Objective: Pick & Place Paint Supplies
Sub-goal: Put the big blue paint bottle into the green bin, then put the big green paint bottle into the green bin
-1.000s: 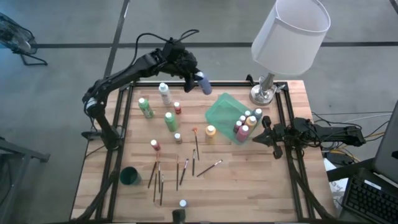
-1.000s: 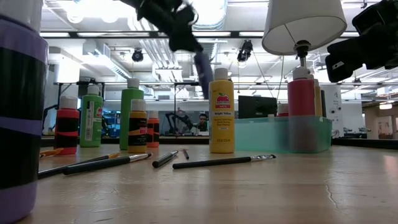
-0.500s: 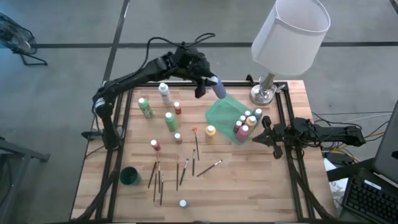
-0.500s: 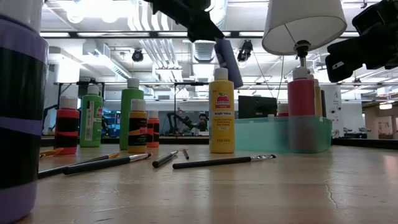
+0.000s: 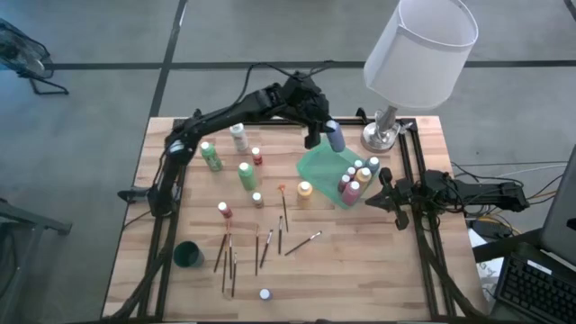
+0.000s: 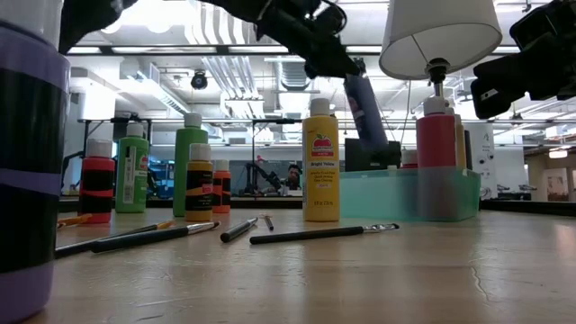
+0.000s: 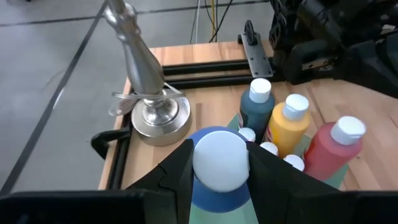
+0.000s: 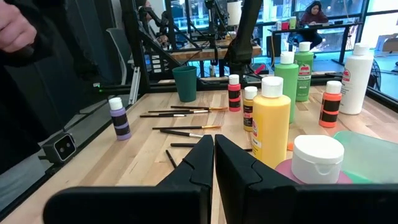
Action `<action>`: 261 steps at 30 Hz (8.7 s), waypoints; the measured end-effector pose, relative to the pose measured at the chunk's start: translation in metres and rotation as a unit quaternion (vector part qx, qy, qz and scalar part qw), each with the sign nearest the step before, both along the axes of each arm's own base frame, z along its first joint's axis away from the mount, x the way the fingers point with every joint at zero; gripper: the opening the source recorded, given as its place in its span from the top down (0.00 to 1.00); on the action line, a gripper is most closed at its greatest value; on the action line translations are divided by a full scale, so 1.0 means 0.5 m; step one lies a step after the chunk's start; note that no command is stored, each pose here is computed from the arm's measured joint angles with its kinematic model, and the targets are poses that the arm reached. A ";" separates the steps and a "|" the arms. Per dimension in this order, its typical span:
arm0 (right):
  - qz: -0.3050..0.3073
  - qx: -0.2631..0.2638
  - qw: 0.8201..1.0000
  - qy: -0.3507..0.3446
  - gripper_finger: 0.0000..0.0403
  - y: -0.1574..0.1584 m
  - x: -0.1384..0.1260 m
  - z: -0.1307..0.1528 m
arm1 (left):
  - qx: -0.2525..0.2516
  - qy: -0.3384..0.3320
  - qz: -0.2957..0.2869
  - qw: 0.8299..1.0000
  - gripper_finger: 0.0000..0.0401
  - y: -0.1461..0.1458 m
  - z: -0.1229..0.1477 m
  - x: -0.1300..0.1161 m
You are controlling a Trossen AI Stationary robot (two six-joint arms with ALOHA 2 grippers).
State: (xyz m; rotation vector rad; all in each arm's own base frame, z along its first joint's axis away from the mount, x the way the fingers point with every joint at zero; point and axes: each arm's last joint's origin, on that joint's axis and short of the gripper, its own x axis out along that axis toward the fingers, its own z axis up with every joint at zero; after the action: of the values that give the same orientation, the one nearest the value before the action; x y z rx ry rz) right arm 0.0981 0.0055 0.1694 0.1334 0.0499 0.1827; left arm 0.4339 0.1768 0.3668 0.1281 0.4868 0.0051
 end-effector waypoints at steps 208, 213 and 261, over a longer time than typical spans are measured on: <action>0.000 0.000 1.000 0.000 0.97 0.000 0.000 0.000 | -0.091 0.164 0.150 0.971 0.50 -0.200 -0.154 -0.492; 0.000 0.000 1.000 0.000 0.97 0.000 0.000 0.000 | -0.093 0.176 0.149 0.969 0.50 -0.196 -0.163 -0.484; 0.000 0.000 1.000 0.001 0.97 0.000 0.000 0.000 | -0.092 0.205 0.140 0.964 0.68 -0.176 -0.197 -0.437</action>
State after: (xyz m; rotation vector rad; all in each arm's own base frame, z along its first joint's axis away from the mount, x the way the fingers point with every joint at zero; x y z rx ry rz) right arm 0.0982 0.0054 0.1693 0.1334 0.0510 0.1822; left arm 0.2153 0.0887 0.2683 -0.1269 0.9139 0.2138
